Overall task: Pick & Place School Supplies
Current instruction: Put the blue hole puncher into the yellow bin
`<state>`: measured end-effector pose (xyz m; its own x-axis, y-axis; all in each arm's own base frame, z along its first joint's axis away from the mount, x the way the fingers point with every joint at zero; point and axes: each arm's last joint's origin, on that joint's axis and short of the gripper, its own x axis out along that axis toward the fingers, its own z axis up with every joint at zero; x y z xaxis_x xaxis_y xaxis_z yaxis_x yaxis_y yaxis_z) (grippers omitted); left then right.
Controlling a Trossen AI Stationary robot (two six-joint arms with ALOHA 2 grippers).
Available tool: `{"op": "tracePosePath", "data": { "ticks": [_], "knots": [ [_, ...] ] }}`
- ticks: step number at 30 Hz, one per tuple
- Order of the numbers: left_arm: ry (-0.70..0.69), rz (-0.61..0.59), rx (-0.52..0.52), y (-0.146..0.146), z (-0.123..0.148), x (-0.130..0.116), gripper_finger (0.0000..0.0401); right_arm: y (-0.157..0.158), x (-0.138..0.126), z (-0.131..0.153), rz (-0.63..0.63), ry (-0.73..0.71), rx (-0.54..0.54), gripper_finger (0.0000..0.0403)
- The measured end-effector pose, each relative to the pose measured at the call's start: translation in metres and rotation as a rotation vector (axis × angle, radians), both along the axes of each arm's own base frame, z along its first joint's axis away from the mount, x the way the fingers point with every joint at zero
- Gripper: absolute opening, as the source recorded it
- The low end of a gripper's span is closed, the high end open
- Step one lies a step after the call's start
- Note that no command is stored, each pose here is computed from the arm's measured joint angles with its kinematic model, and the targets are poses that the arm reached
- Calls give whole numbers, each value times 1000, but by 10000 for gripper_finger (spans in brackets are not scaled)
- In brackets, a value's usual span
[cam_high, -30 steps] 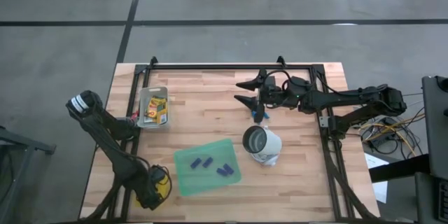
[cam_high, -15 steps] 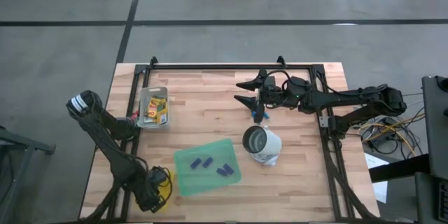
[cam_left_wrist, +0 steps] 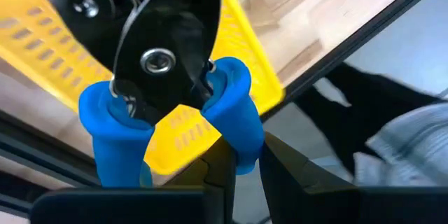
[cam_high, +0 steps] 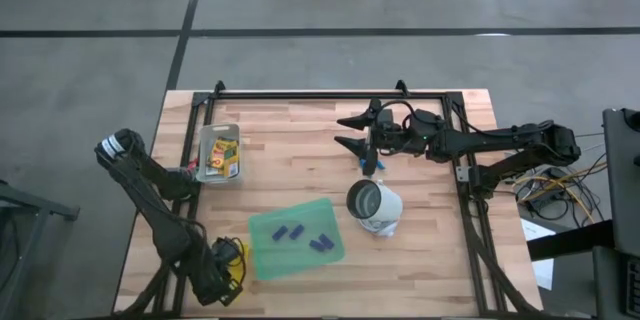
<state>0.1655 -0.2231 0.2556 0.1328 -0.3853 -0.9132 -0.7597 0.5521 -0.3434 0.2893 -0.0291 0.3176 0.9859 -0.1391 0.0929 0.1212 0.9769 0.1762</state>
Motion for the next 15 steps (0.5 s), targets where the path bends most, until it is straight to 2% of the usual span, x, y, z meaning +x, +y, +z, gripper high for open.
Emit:
{"op": "tracePosePath", "data": {
  "ticks": [9,15],
  "knots": [
    [70,203,-52,-3,-11,4,57,0,0,-10,0,92,7,228],
    [22,267,-62,-6,-16,12,57,0,0,-12,0,116,0,228]
  ]
}}
